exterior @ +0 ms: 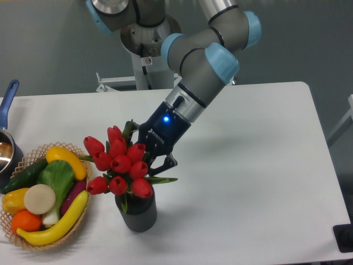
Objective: Pick up the flowers from the vase
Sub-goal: 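Lift the gripped tulips up out of the black vase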
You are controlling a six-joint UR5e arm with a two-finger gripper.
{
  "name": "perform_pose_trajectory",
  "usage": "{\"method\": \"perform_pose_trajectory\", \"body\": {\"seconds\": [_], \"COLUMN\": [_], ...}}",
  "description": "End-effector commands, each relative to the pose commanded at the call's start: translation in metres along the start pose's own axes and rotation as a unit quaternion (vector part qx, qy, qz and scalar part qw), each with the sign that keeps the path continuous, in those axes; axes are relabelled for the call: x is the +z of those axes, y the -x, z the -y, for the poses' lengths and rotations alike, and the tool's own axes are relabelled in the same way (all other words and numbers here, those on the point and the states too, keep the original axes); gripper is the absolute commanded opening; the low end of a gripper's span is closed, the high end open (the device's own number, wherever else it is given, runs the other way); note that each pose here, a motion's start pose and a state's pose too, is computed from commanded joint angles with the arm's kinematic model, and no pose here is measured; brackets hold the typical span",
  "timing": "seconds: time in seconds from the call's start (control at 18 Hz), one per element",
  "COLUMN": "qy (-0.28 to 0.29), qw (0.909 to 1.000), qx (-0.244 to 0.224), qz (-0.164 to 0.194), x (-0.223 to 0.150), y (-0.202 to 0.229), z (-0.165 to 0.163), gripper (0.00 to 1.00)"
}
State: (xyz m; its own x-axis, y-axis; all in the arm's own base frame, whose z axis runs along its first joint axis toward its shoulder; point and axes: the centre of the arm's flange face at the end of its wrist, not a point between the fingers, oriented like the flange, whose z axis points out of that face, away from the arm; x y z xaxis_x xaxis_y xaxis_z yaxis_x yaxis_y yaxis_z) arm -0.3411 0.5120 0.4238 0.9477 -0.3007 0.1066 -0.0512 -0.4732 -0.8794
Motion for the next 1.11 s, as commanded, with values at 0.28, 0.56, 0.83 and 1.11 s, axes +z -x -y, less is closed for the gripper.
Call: {"method": "perform_pose_trajectory", "body": {"seconds": [0.28, 0.56, 0.83, 1.11], "qy": [-0.013, -0.028, -0.034, -0.047], "qw": [0.9992, 0.9985, 0.9978, 0.996], "qx": [-0.032, -0.044, -0.053, -0.07], "qz": [0.02, 0.018, 0.022, 0.028], "x": [-0.021, -0.031, -0.037, -0.05], "y": [0.01, 0.006, 0.005, 0.002], "z": [0.027, 0.041, 0.052, 0.08], "gripper": [0.42, 0.42, 0.42, 0.42]}}
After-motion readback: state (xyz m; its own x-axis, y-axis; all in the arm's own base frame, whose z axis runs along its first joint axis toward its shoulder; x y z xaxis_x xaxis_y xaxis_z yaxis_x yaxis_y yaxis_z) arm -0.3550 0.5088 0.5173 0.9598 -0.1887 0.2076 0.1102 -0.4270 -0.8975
